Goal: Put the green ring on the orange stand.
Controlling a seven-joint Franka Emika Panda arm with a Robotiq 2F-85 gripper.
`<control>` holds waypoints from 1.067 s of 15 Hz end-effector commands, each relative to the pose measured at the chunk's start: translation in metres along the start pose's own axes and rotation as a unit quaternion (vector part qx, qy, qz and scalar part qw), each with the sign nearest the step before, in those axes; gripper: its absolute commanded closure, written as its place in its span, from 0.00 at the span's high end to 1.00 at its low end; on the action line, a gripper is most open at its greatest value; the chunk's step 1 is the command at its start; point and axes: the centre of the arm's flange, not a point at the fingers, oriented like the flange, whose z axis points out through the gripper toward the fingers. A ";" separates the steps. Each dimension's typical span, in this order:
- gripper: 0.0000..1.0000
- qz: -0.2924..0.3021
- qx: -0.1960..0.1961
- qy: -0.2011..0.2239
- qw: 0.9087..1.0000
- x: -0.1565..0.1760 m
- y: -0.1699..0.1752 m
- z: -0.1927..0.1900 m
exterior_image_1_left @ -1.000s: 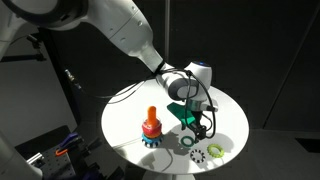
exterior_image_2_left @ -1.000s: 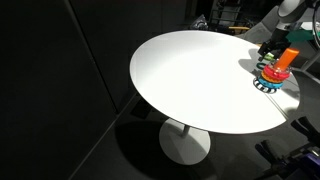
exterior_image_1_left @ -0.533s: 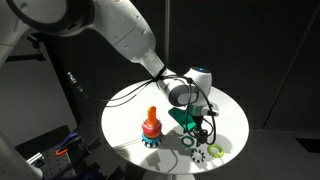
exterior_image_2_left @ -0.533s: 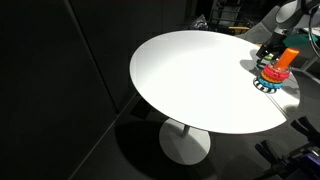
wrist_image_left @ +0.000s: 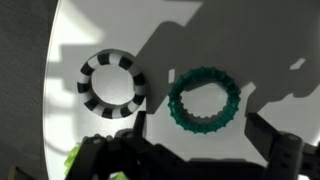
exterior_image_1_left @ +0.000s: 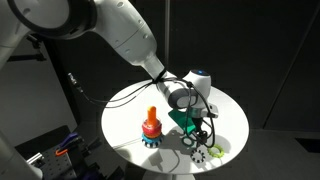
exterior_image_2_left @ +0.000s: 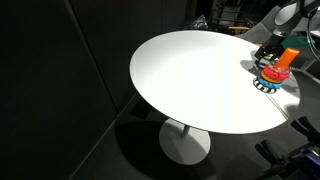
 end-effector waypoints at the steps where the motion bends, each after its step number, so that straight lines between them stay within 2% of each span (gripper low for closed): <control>1: 1.00 -0.003 0.017 0.010 1.000 0.003 0.004 0.002; 16: 1.00 -0.004 0.033 -0.001 0.999 -0.004 0.006 0.013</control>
